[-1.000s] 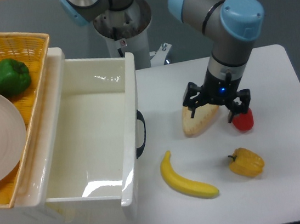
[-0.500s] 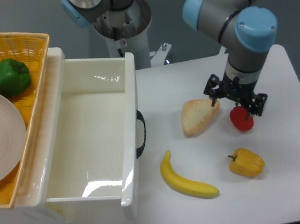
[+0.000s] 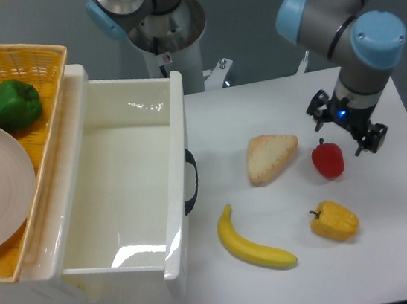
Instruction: Slide open the top white drawer
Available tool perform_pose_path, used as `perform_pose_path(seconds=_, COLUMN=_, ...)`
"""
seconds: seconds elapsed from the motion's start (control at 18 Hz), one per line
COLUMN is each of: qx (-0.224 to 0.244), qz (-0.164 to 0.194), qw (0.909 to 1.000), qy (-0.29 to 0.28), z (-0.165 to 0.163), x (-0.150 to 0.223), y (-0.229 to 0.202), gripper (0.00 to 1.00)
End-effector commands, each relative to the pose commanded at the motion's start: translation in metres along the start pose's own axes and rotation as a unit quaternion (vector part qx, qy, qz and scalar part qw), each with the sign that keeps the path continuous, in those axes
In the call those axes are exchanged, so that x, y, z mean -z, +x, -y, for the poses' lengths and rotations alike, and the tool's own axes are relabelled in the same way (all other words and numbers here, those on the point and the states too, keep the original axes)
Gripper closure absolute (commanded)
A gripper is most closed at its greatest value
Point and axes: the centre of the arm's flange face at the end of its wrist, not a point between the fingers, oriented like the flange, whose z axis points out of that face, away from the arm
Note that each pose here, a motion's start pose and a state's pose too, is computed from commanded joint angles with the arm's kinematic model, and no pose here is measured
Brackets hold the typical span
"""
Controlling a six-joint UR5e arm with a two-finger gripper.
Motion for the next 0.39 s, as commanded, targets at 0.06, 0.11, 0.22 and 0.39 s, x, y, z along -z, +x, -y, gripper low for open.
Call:
perform_pose_path(seconds=0.06, qx=-0.002, qz=-0.001, qw=1.0000, qy=0.000, z=-0.007, x=-0.003, y=0.001, gripper=0.00)
perform_pose_path(seconds=0.11, qx=-0.003, qz=0.002, qw=1.0000, qy=0.000, z=-0.012, x=-0.003, y=0.001, gripper=0.00)
perform_pose_path(seconds=0.22, qx=-0.004, qz=0.000, qw=1.0000, qy=0.000, z=-0.022, x=-0.008, y=0.002, gripper=0.00)
perform_pose_path(seconds=0.39, qx=-0.003, qz=-0.005, qw=1.0000, qy=0.001, z=-0.028, x=-0.013, y=0.006, gripper=0.00)
